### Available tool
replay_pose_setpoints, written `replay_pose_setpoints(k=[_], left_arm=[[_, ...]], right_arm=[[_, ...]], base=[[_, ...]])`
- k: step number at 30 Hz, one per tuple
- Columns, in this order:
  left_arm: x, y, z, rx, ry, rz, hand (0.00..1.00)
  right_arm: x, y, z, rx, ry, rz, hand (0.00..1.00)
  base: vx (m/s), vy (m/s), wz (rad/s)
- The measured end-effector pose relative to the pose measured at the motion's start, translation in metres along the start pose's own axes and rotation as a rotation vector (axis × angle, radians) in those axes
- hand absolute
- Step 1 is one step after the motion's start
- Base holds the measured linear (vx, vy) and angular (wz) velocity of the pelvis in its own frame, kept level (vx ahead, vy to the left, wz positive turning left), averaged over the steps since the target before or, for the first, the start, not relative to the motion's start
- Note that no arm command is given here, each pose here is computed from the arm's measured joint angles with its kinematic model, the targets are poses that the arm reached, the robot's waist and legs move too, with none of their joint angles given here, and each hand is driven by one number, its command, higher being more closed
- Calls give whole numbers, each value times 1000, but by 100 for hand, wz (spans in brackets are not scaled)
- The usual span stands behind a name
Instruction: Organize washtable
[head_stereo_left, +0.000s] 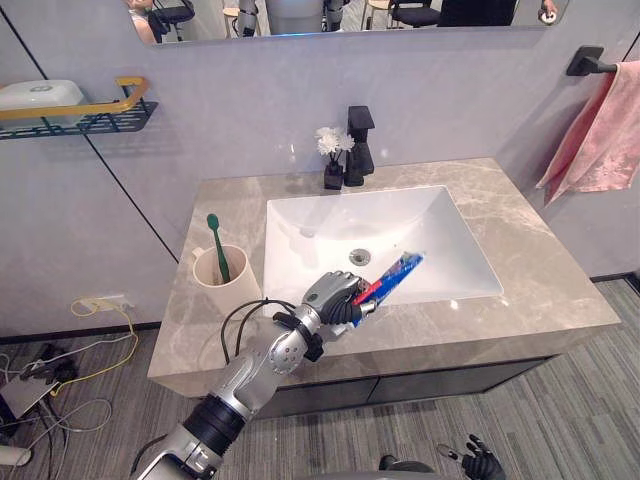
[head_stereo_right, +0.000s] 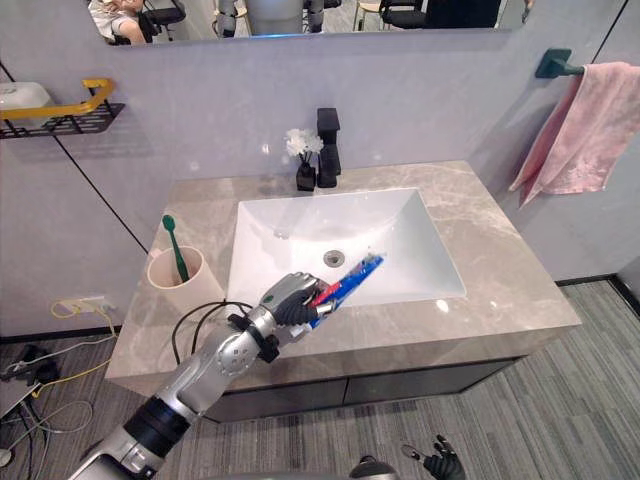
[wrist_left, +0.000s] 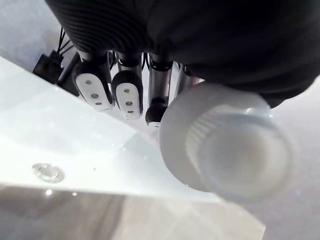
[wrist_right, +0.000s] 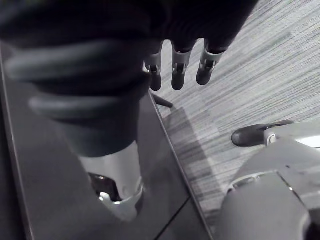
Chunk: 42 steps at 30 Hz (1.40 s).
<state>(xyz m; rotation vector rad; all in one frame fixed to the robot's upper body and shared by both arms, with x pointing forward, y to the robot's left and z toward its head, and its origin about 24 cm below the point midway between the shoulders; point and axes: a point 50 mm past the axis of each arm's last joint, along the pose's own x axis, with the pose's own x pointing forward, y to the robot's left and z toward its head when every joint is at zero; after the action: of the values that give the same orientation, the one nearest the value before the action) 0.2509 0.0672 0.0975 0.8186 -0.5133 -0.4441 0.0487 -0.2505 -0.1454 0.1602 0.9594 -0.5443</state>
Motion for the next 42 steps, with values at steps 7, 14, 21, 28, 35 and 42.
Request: replay_pose_setpoints(k=[7,14,21,28,35,42], left_arm=[[-6,34,23,-120,-61,283,100],[-31,44,19,-199,-2,417,100],[-54,47,20,-252,51,494,100],[-59,43,20,-286,52,470,100],[-58,38,22,-320,31,411,100],[-52,29,32,-366,-23,339,100]], right_arm=[[-9,-25,-10,80,5,-109,0],[-15,-51,11,250,-122,-231,0],[-54,-94,114,383,-654,-389,0],[-110,-97,191,352,-1087,-384,0],[-157,-70,261,294,-1486,-189,0],[-173,3,288,248,-1594,320,0]], base=[[-26,-25,-18],[-18,-21,-9],[-18,-29,-8],[-14,-29,-7],[-21,-19,-4],[-26,-16,21]])
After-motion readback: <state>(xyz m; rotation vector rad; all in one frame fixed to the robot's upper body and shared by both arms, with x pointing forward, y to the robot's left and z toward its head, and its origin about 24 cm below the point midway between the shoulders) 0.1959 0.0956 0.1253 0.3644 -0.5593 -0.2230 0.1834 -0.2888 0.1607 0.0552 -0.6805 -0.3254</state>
